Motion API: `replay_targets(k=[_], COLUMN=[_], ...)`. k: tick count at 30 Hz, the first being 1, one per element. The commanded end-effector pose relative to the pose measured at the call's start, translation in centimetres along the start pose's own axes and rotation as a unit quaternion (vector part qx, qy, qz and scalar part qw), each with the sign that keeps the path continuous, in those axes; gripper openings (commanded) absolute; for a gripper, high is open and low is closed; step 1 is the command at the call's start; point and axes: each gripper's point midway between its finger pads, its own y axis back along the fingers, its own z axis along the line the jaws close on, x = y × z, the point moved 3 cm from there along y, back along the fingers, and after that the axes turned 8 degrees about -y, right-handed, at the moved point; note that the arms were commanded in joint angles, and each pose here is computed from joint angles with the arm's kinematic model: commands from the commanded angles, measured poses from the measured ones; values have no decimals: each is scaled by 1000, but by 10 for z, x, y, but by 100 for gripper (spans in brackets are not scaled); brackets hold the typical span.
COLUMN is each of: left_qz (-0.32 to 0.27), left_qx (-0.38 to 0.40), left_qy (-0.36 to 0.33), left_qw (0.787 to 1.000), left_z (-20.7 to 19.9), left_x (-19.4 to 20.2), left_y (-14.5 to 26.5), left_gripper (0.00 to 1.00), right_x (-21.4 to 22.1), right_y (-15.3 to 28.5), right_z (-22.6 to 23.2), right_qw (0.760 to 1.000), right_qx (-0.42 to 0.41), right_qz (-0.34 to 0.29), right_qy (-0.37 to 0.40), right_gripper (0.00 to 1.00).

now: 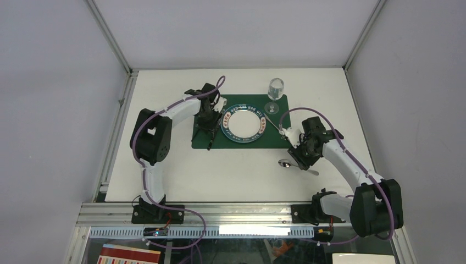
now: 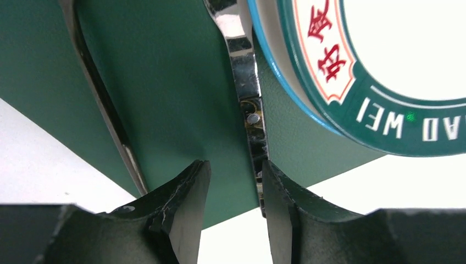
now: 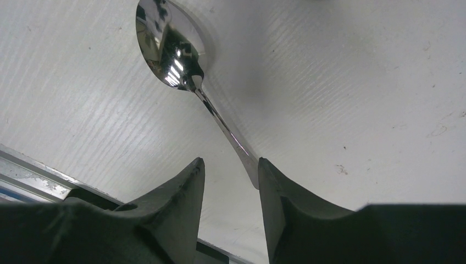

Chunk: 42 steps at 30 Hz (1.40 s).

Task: Set the dinner table for one person
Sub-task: Adjust the fork on the napkin.

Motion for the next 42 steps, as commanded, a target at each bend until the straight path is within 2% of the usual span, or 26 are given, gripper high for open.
replay_targets(k=[1,8,11,23,33,38,40,42], left_qz=[-56,-100,-85,-45,-29,-20,-21,-17], left_qx=[-46,-70,-74,-53,-74,-80,-78,-85], left_qy=[21,31,35,30,-9,-23,-25,-26], left_qw=[997,992,993,997,997,996,996,996], left_z=[2,4,5,0,9,11,11,13], left_x=[-22,-43,-36,-29,-26,-22,-23,-22], left_y=[-2,21,13,-23,-20,-14,-12,-11], left_gripper=[42,43,45,34,25,13,1,0], right_x=[-9,-9,-13,-22,-22,-24,-24,-24], right_y=[2,0,1,7,3,2,2,2], right_z=[-3,-7,-9,-13,-13,-13,-13,-12], right_qw=[1000,1000,1000,1000,1000,1000,1000,1000], right_qx=[4,13,14,22,21,18,18,17], right_qz=[-11,-5,-7,-13,-15,-16,-16,-18], right_qy=[-12,-13,-13,-12,-11,-10,-10,-9], right_gripper=[44,44,44,44,43,43,43,43])
